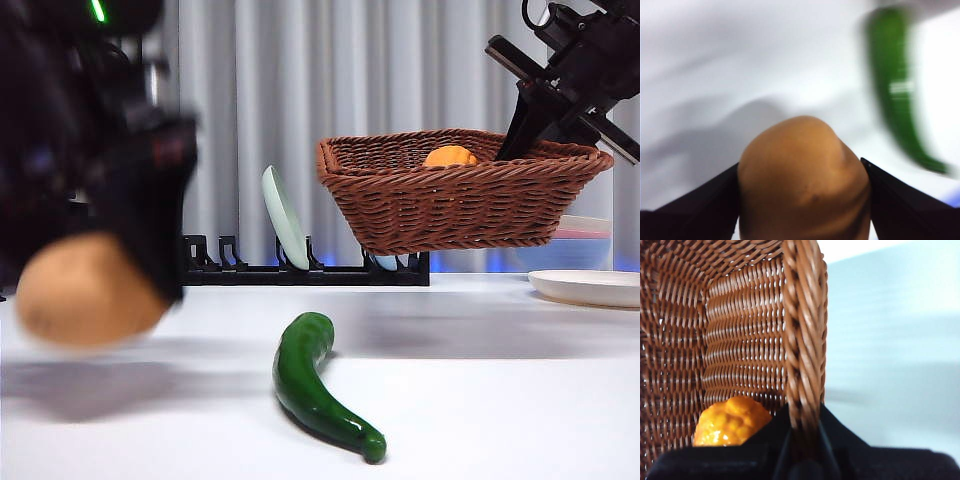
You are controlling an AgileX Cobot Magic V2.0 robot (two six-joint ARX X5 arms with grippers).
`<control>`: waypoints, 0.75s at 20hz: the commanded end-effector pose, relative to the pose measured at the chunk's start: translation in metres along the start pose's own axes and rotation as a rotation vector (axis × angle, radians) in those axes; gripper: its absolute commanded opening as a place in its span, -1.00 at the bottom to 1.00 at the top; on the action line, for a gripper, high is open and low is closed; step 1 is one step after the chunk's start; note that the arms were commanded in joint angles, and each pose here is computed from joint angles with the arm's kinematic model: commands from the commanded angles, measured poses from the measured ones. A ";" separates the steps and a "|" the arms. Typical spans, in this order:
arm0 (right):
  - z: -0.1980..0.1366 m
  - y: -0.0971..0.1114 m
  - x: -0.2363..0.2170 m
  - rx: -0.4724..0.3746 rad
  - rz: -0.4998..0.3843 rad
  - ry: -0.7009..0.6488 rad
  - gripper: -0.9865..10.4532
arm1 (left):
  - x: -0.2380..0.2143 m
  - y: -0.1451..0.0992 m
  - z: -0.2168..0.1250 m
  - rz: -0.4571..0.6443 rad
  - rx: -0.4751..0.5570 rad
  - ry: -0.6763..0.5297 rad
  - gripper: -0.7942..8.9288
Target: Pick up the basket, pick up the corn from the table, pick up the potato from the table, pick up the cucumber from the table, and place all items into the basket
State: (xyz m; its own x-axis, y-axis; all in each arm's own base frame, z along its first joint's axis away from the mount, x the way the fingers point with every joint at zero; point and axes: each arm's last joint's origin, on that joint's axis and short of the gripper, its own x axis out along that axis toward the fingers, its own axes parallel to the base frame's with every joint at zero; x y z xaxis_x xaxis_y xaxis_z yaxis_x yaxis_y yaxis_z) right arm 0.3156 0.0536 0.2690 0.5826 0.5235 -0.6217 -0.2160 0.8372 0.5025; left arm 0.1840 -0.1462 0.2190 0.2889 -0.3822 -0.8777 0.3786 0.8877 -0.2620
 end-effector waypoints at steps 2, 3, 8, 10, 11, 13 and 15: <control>-0.002 0.009 0.003 -0.039 0.027 0.024 -0.85 | -0.075 -0.028 0.012 -0.255 0.051 -0.292 -0.85; -0.004 0.013 0.005 -0.048 0.036 0.033 -0.85 | -0.094 -0.034 0.019 -0.282 0.072 -0.394 -0.85; -0.016 0.043 0.017 -0.113 0.100 0.087 -0.85 | -0.133 -0.053 0.069 -0.160 0.156 -0.644 -0.85; -0.023 0.056 0.021 -0.142 0.128 0.111 -0.85 | -0.120 -0.055 0.092 -0.119 0.187 -0.621 -0.85; -0.025 0.061 0.023 -0.152 0.138 0.120 -0.85 | -0.110 -0.055 0.102 -0.100 0.197 -0.600 -0.85; -0.030 0.070 0.026 -0.171 0.157 0.136 -0.85 | -0.080 -0.053 0.122 -0.056 0.198 -0.522 -0.85; -0.033 0.076 0.027 -0.184 0.170 0.148 -0.85 | -0.048 -0.045 0.133 0.006 0.177 -0.435 -0.85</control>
State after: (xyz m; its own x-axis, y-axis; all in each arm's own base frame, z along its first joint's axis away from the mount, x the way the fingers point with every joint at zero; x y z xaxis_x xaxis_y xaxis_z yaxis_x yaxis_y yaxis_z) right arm 0.2875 0.1362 0.2670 0.4010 0.6546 -0.6409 -0.4390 0.7514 0.4927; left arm 0.2677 -0.2019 0.3318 0.6278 -0.4964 -0.5995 0.5046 0.8460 -0.1721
